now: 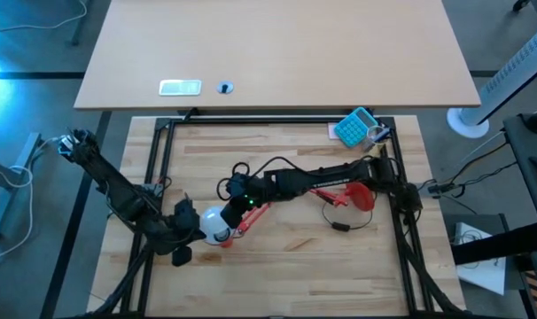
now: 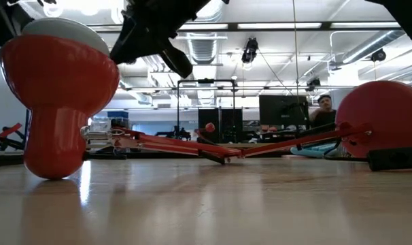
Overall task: Screw lightbulb
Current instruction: Insert the lightbulb into the orange desk lamp
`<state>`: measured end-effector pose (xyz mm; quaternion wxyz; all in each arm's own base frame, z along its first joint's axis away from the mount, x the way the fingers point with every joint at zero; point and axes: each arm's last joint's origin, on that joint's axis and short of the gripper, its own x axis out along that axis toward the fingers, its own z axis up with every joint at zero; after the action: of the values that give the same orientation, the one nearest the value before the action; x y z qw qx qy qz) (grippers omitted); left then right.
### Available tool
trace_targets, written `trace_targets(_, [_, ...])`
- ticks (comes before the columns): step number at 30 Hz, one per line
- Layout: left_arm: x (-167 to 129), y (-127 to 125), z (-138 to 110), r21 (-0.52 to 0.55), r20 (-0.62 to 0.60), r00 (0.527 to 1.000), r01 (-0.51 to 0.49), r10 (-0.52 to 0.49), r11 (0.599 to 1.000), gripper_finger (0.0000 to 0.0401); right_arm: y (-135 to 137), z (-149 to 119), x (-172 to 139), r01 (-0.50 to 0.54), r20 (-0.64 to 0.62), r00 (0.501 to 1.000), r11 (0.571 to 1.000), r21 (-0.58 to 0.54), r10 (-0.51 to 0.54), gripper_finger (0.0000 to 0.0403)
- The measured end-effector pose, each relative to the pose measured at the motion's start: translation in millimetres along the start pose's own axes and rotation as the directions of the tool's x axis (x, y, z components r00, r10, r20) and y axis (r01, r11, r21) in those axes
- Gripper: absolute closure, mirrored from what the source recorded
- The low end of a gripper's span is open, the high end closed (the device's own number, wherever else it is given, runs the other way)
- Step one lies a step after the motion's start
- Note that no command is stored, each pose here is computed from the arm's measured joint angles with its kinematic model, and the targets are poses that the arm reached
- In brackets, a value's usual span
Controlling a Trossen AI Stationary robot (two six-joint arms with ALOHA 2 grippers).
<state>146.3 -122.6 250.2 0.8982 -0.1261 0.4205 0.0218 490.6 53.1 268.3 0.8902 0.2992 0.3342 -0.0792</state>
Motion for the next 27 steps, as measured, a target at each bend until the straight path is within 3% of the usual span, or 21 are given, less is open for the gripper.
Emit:
trace_targets(8, [-12.1,16.2,-7.3,0.044,-0.065,0.996,-0.065,0.068,0.997,0.0401,20.6,-17.5,-3.8,-0.065,-0.077,0.995,0.998,0.018,0.067,0.0403])
trace_targets(27, [-40.3,37.1,-9.7,-0.021,-0.037,0.999,-0.03,0.029,0.999,0.0401,14.5,-4.8,-28.0,0.033,-0.09,0.995,0.999,0.007,-0.032,0.0403])
